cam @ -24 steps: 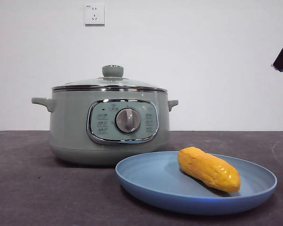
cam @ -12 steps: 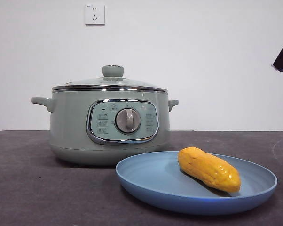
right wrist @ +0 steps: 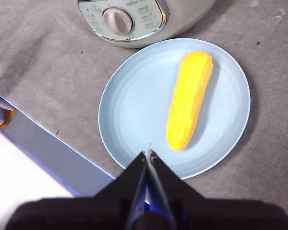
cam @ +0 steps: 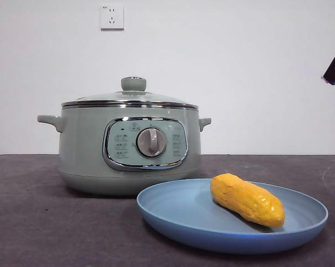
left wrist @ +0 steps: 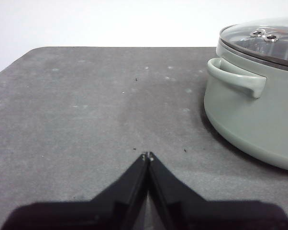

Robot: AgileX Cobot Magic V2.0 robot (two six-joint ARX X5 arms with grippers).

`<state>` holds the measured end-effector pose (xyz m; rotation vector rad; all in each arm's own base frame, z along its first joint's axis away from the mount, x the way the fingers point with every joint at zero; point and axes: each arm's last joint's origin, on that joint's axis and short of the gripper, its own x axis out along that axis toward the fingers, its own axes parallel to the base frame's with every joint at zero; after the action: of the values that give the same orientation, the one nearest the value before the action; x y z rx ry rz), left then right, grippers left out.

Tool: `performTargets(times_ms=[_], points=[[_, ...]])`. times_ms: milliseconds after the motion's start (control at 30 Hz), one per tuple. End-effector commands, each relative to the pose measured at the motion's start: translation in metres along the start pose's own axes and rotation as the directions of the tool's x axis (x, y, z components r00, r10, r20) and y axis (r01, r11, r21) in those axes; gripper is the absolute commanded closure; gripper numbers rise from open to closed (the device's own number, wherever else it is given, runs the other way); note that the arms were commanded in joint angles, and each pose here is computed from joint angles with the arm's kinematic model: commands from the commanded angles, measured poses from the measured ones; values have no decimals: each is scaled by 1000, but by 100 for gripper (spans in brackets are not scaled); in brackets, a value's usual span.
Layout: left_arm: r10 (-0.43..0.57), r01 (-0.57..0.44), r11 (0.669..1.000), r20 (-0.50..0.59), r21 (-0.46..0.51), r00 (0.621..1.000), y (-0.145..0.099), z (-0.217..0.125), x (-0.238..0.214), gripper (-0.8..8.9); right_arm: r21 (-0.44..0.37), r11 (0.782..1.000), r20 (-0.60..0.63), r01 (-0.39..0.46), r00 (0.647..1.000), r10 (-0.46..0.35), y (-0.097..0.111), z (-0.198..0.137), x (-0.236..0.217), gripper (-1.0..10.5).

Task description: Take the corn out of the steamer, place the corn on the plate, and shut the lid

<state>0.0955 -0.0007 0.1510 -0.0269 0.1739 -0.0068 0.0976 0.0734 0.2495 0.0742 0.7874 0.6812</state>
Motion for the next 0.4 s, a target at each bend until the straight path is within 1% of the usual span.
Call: performTargets(times_ms=[33, 133, 167, 200, 233, 267, 333, 400], points=[[4, -4, 1000, -7, -6, 1000, 0, -4, 1, 817, -7, 1000, -3, 3, 1000, -3, -1, -1, 1, 946], [4, -4, 1000, -7, -6, 1000, 0, -4, 1, 817, -17, 1000, 5, 2, 1000, -2, 0, -2, 0, 946], [4, -4, 1000, -7, -6, 1000, 0, -4, 1, 817, -48, 999, 26, 22, 999, -20, -1, -1, -2, 946], [4, -4, 1000, -7, -6, 1000, 0, -4, 1, 817, -71, 996, 65, 60, 996, -55, -3, 0, -6, 946], [4, -4, 1000, -7, -6, 1000, 0, -4, 1, 817, -76, 993, 102, 90, 991, -82, -4, 1, -9, 946], [5, -5, 1000, -7, -6, 1000, 0, -4, 1, 817, -73, 990, 145, 119, 984, -108, -5, 3, -12, 946], [4, -4, 1000, -7, -6, 1000, 0, -4, 1, 817, -65, 987, 240, 149, 962, -130, -8, 7, -21, 946], [4, -4, 1000, -7, -6, 1000, 0, -4, 1, 817, -50, 980, 336, 195, 927, -167, -12, 10, -32, 946]])
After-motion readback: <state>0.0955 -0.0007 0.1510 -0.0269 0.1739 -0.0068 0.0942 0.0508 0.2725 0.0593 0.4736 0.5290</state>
